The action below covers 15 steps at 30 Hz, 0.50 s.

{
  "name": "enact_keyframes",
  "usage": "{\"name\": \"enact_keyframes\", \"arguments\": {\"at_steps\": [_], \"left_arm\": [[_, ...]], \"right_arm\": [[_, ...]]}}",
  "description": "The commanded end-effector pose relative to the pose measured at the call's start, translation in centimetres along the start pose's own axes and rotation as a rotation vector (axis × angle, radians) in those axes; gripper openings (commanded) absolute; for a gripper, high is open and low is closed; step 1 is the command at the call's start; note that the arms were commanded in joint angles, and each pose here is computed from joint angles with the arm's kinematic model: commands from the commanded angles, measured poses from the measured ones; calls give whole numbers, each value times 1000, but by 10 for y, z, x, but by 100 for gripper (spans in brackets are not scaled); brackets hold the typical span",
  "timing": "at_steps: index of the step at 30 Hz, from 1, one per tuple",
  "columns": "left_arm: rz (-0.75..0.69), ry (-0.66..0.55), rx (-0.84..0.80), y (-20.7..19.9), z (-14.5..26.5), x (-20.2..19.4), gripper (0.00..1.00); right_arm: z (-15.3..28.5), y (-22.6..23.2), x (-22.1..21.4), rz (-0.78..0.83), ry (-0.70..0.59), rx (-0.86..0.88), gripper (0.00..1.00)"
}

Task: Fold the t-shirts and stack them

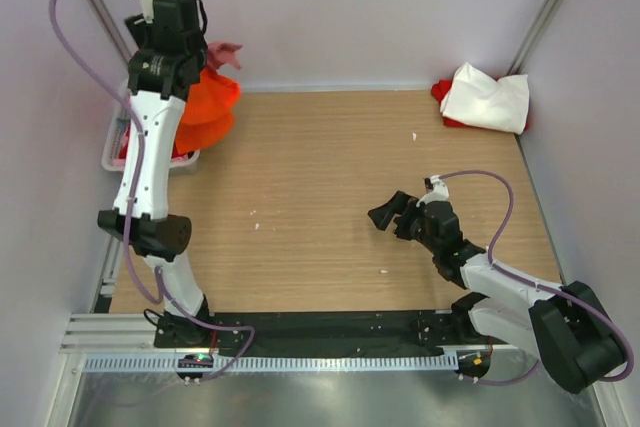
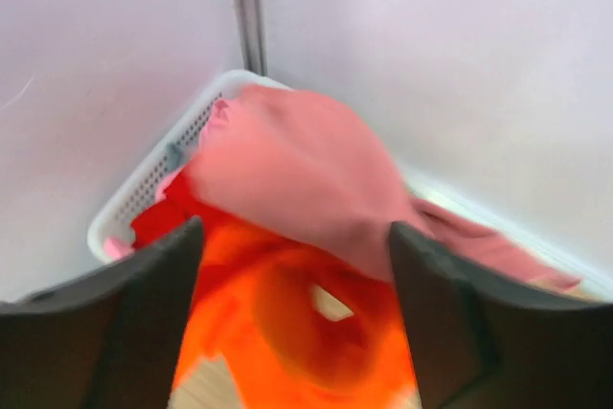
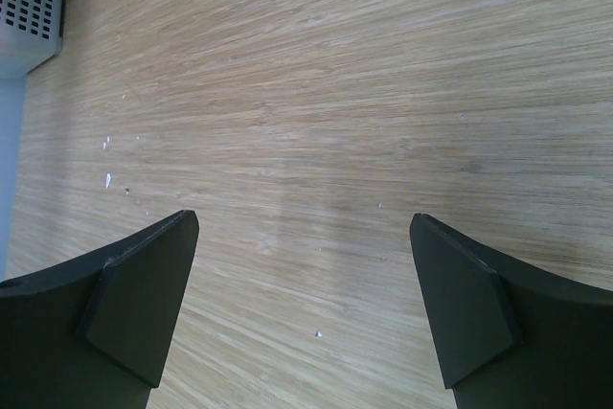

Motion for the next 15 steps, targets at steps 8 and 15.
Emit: {"name": "enact_keyframes", "arguments": {"at_steps": [8, 15], "left_arm": [[-37, 98, 213, 99, -12, -27, 95], [-39, 336, -6, 73, -35, -107, 91]], "right_arm": [[-4, 10, 24, 2, -70, 15, 99], [-5, 10, 24, 1, -68, 12, 99]]}}
Point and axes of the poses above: each gripper's point midway between its finger pads, its own z axis back along the fingers, its own y axis along the line the jaws close on, x = y × z, the point moved 3 cm from there along z, back along the fingers, and after that the axes turned 15 degrees about z, right-handed, at the moved point
